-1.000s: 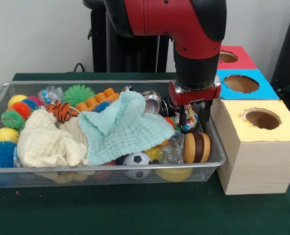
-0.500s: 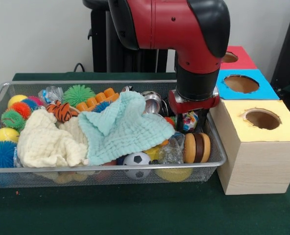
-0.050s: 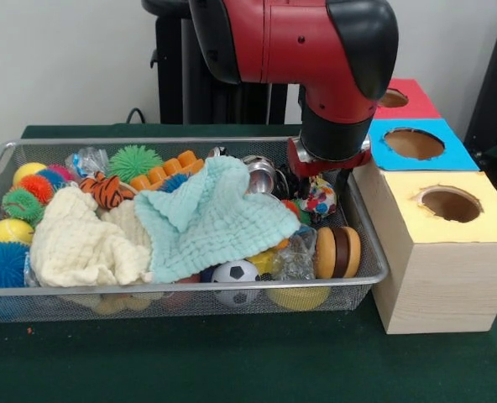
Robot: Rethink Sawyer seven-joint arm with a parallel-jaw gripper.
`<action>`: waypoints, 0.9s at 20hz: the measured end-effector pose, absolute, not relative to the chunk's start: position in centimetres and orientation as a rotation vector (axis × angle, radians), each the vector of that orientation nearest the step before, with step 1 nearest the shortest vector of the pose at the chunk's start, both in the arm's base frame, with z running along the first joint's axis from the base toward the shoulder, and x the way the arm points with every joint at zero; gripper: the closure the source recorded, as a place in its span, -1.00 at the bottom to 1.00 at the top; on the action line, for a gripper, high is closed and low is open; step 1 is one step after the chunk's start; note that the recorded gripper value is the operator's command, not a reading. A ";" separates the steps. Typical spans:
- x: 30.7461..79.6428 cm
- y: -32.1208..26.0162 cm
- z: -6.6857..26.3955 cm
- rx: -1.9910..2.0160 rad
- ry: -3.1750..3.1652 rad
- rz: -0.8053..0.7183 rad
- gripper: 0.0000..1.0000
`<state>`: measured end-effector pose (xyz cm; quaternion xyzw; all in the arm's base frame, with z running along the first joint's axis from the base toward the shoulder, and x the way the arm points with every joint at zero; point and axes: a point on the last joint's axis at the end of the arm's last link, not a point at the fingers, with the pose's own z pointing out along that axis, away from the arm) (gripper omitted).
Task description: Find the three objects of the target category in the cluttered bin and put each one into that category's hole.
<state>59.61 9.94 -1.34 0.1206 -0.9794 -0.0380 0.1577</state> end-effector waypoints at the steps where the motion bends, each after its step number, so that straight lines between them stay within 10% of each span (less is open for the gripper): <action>1: 59.7 10.0 -1.3 0.346 -2.798 -0.109 -1.00; 4: 59.6 10.0 -1.3 0.346 -2.789 -0.109 -1.00; 5: 59.6 10.1 -1.4 0.347 -2.787 -0.110 1.00; 18: 59.4 10.2 -2.4 0.355 -2.848 -0.099 1.00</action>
